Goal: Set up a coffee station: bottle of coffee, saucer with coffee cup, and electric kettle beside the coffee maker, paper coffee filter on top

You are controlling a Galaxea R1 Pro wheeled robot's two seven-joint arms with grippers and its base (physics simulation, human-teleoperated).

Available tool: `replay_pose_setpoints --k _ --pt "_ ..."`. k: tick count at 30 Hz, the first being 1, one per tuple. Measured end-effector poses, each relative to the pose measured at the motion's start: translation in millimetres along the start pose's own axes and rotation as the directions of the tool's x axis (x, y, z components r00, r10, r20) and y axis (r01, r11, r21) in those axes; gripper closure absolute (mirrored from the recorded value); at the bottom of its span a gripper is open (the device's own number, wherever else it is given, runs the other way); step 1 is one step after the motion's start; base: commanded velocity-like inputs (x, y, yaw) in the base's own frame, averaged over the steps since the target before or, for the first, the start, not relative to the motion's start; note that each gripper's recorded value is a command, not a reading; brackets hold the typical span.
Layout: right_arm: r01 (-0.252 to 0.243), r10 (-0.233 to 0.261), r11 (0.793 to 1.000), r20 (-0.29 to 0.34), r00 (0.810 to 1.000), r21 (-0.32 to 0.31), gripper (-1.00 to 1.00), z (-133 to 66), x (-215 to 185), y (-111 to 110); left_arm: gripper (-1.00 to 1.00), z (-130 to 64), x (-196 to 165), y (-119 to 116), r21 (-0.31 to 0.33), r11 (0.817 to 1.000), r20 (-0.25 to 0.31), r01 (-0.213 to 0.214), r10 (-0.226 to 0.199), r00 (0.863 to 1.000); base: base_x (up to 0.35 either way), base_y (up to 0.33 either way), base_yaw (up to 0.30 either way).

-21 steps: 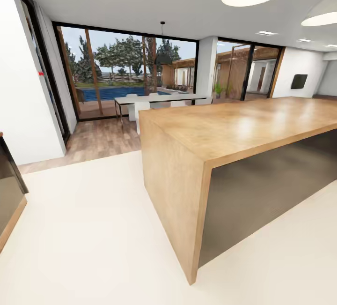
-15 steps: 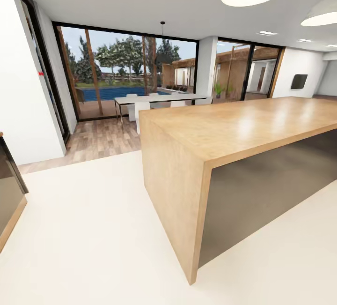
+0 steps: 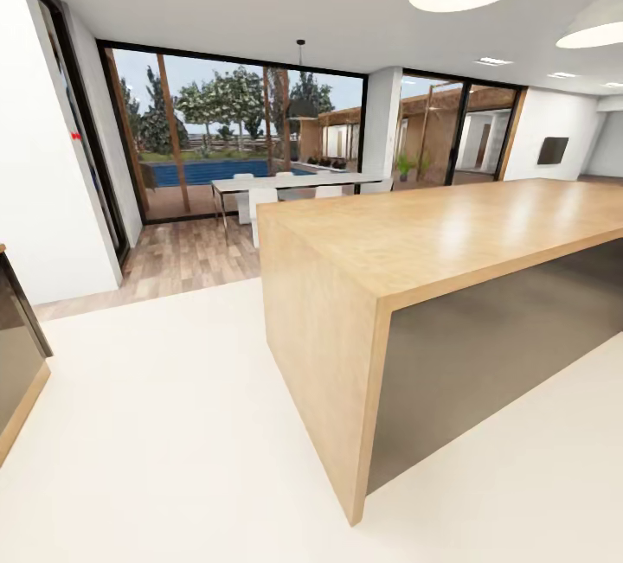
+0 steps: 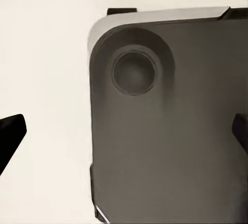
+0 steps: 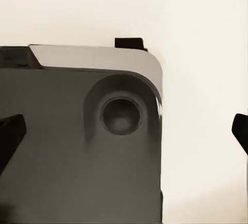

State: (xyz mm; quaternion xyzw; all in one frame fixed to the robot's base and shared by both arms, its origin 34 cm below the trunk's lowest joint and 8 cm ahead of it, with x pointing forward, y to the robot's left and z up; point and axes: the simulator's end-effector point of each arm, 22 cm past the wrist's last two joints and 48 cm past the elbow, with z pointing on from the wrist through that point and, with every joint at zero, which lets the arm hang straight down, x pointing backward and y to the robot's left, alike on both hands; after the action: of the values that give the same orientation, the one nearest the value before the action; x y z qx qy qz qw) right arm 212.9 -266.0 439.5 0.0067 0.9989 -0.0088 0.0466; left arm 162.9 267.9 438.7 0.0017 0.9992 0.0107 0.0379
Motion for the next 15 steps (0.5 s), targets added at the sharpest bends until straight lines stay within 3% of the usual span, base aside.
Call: replay_pose_setpoints --k 4,5,6,7,8,15 --pt "-0.005 0.005 1.0 0.023 1.0 0.005 -1.0 -0.1 -12.0 -3.8 -1.0 -0.1 -16.0 9.1 -0.013 1.0 0.045 -0.004 0.005 0.999 0.0 0.0 0.0" --pt "-0.006 0.005 1.0 0.088 0.996 0.006 -1.0 -1.7 -43.2 -4.6 -1.0 -2.6 -55.1 10.3 -0.015 1.0 0.153 -0.004 0.006 0.988 0.0 0.0 0.0" --pt "-0.006 0.004 1.0 0.228 0.974 0.006 -1.0 -12.3 -110.2 -4.9 -1.0 -13.9 -122.8 10.8 -0.016 1.0 0.294 -0.004 0.008 0.956 0.0 0.0 0.0" --pt "-0.004 0.002 1.0 0.363 0.932 0.006 -1.0 -32.1 -176.2 -5.0 -1.0 -43.9 -210.3 11.3 -0.019 1.0 0.473 -0.002 0.011 0.881 0.0 0.0 0.0" --pt "-0.005 0.002 1.0 0.361 0.933 0.006 -1.0 -31.9 -174.1 -5.3 -1.0 -49.9 -222.9 11.6 -0.019 1.0 0.499 -0.002 0.011 0.867 0.0 0.0 0.0" --pt "-0.003 -0.005 1.0 0.362 0.932 0.02 -1.0 -32.8 -174.6 -16.2 -1.0 -50.2 -222.9 12.7 -0.021 1.0 0.5 0.001 0.009 0.866 0.0 0.0 -0.009"
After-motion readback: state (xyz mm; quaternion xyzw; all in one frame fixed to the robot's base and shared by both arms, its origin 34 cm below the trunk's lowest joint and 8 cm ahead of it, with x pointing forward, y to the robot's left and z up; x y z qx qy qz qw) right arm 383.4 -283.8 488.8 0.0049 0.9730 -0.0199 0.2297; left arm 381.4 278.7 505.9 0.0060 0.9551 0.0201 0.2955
